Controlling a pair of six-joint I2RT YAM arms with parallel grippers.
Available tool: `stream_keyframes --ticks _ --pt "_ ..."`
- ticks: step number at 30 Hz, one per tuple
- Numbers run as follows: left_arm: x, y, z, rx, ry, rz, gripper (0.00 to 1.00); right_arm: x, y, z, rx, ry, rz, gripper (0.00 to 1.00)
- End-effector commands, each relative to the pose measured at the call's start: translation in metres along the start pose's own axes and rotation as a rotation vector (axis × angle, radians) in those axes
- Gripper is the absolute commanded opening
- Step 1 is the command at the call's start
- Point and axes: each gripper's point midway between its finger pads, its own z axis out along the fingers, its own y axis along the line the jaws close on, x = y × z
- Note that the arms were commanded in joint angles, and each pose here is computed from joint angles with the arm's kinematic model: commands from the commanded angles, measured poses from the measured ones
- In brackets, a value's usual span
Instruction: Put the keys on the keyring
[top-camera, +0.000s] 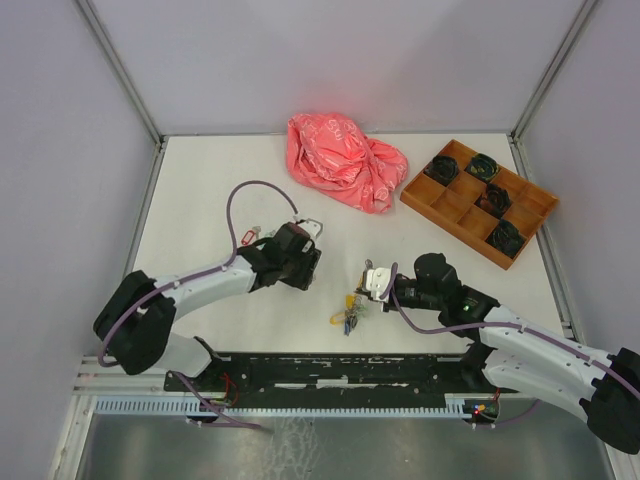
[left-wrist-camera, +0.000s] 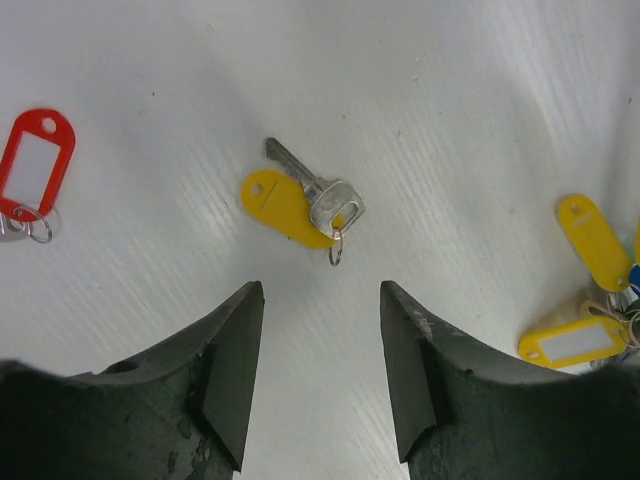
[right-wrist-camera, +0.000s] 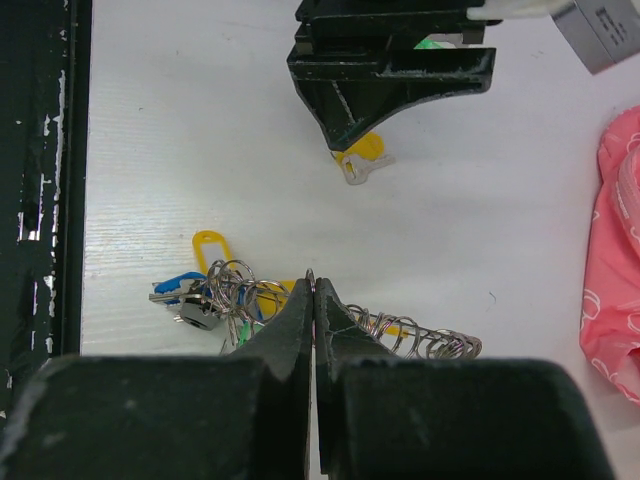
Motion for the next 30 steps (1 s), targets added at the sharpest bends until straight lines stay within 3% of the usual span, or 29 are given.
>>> stream_keyframes --ticks 1,7,23,30 --pt "-0.034 -0.003 -0.008 0.036 -0.286 -0.128 0.58 -0.040 -0.016 -0.002 0.033 -0.107 -0.058 0.00" --pt "-0.022 0.005 -0.004 0.028 -0.456 -0.108 0.59 -0.041 -0.015 -0.003 0.028 -0.114 -0.060 0.01" --pt "-0.011 0.003 0.001 0.016 -0.517 -0.037 0.54 -0.040 -0.015 -0.001 0.022 -0.108 -0.059 0.00" --pt "-0.007 -0.004 0.012 0.030 -0.468 0.001 0.35 -0.040 -0.015 -0.002 0.024 -0.108 -0.059 0.00"
